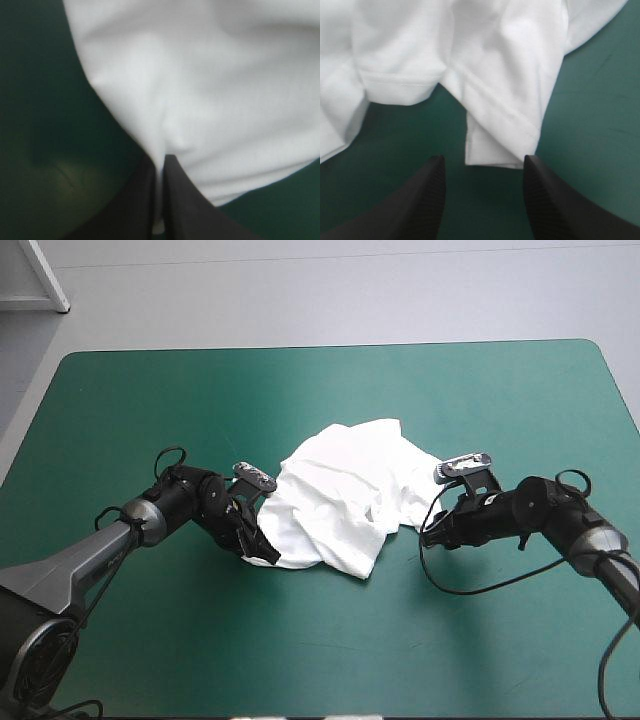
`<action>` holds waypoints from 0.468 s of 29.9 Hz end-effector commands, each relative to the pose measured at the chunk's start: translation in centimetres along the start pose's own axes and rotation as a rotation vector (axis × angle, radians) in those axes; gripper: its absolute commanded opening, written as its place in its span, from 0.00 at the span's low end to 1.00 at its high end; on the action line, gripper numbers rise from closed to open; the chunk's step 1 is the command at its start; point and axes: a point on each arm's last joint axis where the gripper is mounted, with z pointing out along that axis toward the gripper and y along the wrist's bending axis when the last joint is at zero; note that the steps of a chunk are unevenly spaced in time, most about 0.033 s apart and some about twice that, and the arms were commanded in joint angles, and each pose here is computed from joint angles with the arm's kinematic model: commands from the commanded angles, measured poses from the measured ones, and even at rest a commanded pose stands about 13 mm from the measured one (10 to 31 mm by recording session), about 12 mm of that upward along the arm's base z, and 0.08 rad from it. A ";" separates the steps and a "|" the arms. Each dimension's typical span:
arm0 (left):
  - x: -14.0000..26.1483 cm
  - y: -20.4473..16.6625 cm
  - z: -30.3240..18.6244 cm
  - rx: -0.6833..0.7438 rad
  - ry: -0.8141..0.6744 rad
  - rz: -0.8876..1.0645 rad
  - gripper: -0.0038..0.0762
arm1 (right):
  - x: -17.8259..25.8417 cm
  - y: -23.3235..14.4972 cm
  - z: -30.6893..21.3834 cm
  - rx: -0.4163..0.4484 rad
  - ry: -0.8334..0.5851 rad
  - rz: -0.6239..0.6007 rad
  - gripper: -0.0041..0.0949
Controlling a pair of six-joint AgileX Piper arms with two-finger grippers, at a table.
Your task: Fold the cloth
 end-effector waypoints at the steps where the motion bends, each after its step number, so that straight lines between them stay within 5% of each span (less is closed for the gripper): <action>1: -0.3 0.0 -0.9 -0.014 -0.026 0.014 0.07 | -1.8 -0.5 0.3 0.048 -0.060 -0.022 0.52; 11: -0.3 0.0 -0.9 -0.014 -0.026 0.016 0.07 | -2.2 -1.5 3.0 0.060 -0.002 -0.026 0.52; 14: -0.2 0.1 -0.9 -0.019 -0.024 0.021 0.07 | -1.7 -1.5 3.8 0.032 0.060 -0.011 0.45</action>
